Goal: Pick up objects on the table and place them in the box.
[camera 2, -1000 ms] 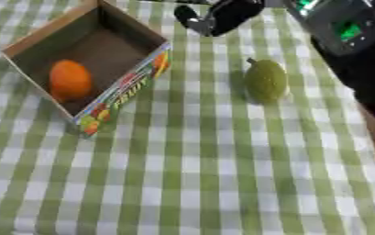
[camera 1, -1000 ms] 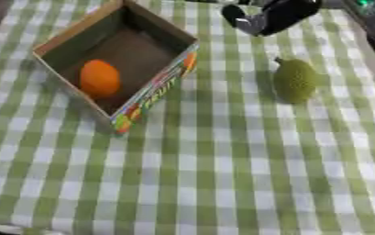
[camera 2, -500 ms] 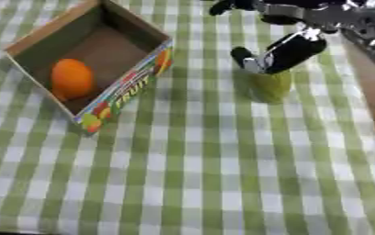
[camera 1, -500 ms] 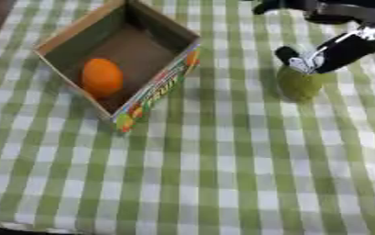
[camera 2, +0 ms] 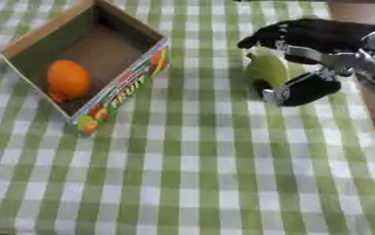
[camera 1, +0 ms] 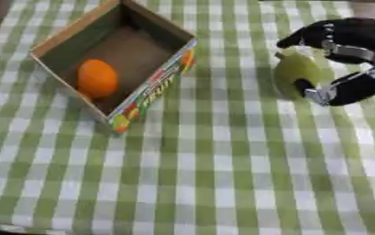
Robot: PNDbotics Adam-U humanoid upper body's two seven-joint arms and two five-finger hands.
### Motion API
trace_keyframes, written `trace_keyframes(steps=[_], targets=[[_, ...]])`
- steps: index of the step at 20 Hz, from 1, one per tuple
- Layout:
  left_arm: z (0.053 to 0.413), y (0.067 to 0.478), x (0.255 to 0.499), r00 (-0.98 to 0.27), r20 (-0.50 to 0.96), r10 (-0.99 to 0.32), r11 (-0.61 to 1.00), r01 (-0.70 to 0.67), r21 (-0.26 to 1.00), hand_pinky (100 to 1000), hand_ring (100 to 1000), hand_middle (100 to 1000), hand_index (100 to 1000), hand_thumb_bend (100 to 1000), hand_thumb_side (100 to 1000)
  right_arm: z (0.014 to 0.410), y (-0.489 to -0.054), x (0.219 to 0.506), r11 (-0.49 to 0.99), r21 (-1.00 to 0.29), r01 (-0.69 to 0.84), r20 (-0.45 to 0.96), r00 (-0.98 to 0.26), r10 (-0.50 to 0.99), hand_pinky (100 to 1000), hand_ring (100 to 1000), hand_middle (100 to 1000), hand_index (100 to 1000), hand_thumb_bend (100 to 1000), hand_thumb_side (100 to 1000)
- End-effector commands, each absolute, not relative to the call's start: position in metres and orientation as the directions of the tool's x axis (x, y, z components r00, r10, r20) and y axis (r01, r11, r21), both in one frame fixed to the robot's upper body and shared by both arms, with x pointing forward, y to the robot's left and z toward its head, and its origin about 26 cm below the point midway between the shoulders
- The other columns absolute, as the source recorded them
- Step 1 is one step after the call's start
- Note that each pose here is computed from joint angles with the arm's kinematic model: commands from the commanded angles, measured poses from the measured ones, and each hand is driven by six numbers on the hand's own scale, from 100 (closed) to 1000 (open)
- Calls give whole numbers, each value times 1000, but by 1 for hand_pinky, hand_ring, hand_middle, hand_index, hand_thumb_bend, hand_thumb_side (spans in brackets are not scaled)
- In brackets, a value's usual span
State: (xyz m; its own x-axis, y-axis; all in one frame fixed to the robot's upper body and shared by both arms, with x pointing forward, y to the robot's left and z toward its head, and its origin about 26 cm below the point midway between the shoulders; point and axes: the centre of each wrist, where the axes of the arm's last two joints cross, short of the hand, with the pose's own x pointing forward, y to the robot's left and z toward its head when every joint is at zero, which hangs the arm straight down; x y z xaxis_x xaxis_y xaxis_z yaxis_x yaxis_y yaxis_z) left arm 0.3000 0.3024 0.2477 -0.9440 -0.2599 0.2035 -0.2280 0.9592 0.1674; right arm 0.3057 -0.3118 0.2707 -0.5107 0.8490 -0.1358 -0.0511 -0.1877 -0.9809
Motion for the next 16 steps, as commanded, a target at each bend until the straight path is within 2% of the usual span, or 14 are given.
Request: trace_keyframes(steps=[1,4,5,6,7,14,16], targets=[[255,301,298,-951,178,-254,958,-222,179,722,693,683,832,207,422,278,-323,299,-223,-975,5,-202,-445,872,992,100,891,985,152,343],[255,300,298,-952,180,-245,960,-213,180,721,692,683,832,203,420,266,-330,294,-234,-972,9,-217,-416,883,994,100,897,991,136,327],[255,300,298,-953,182,-243,961,-211,180,721,692,683,832,198,422,264,-332,293,-236,-972,15,-221,-407,886,993,100,894,992,140,371],[255,299,298,-953,182,-241,961,-209,181,721,692,683,832,198,422,263,-333,293,-237,-971,19,-225,-402,888,993,100,894,992,140,371],[255,299,298,-953,184,-240,962,-207,181,720,692,682,832,196,426,262,-336,294,-232,-972,22,-222,-389,894,999,100,883,993,102,447],[254,299,298,-954,189,-234,963,-201,181,720,692,681,833,196,426,259,-347,305,-170,-985,22,-168,-312,935,1000,100,876,1000,100,420],[254,299,298,-954,190,-234,963,-200,182,720,692,681,832,196,426,259,-350,308,-164,-986,26,-164,-296,941,1000,100,878,1000,100,355]])
